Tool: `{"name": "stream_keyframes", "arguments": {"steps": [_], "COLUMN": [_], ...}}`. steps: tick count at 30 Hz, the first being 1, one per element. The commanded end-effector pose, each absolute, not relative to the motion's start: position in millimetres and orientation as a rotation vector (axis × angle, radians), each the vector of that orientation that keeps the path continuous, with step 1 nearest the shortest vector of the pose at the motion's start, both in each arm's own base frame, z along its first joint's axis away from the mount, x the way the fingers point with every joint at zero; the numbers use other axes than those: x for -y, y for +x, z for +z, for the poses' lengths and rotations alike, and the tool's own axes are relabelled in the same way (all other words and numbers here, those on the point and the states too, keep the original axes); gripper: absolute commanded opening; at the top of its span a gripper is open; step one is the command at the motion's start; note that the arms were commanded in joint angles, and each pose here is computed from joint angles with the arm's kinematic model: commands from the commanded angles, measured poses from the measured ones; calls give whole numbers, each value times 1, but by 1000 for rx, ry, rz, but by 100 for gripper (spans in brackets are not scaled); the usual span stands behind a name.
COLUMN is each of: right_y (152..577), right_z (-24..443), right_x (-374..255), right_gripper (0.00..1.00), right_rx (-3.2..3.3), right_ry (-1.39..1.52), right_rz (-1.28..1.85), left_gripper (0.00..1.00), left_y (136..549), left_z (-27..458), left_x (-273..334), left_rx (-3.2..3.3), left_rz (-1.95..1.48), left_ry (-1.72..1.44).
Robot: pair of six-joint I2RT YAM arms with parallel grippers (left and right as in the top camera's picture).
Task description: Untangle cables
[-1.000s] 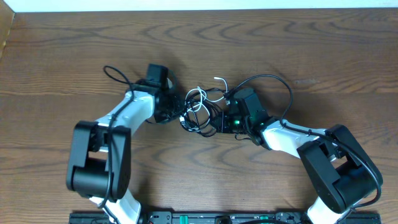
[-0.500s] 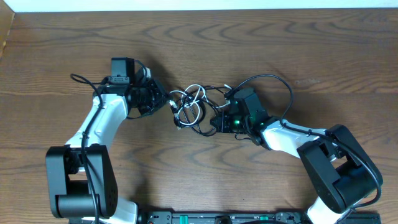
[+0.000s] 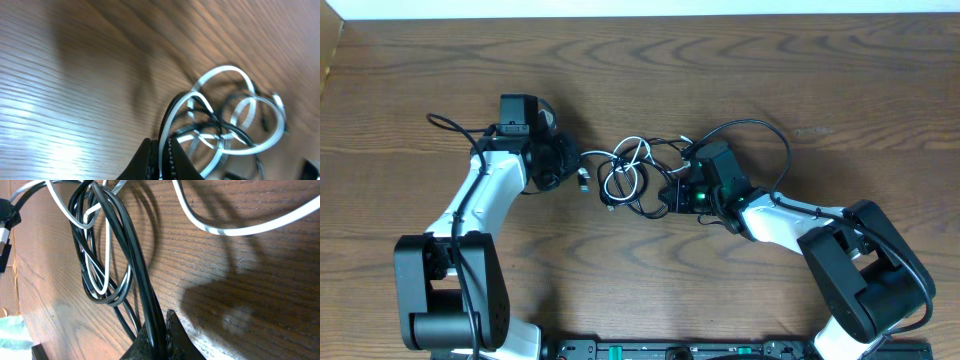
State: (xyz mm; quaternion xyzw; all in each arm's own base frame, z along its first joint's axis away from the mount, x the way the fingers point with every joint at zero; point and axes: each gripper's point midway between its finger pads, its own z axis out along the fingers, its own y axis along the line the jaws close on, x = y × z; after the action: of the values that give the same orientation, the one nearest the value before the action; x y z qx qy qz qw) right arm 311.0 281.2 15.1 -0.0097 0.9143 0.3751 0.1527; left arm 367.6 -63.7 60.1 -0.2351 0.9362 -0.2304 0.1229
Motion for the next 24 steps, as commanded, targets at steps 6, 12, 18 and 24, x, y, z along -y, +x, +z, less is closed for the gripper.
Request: {"name": "stream_keyframes", "arguments": {"steps": [6,12,18,24], "right_y": [313,313,313,312], "right_z": [15,15,15,15], "right_x": [-284,-284,-284,-283], "right_gripper": [1,1,1,1], "right_rx": [-2617,-2618,-2617,-2620], "right_ry": [-44,-44,-49,-52], "right_rz": [1061,1061,1060,1057], "left_gripper": [8,8,8,8], "left_y": [368,363,361,360], "left_z": [49,34,18,4], "left_x": [27,34,42,30], "left_rx": [-2730,-2783,-2828,-2839], "left_rz": [-347,-340,-333,-214], "left_ry": [-665,-655,-633,-651]}}
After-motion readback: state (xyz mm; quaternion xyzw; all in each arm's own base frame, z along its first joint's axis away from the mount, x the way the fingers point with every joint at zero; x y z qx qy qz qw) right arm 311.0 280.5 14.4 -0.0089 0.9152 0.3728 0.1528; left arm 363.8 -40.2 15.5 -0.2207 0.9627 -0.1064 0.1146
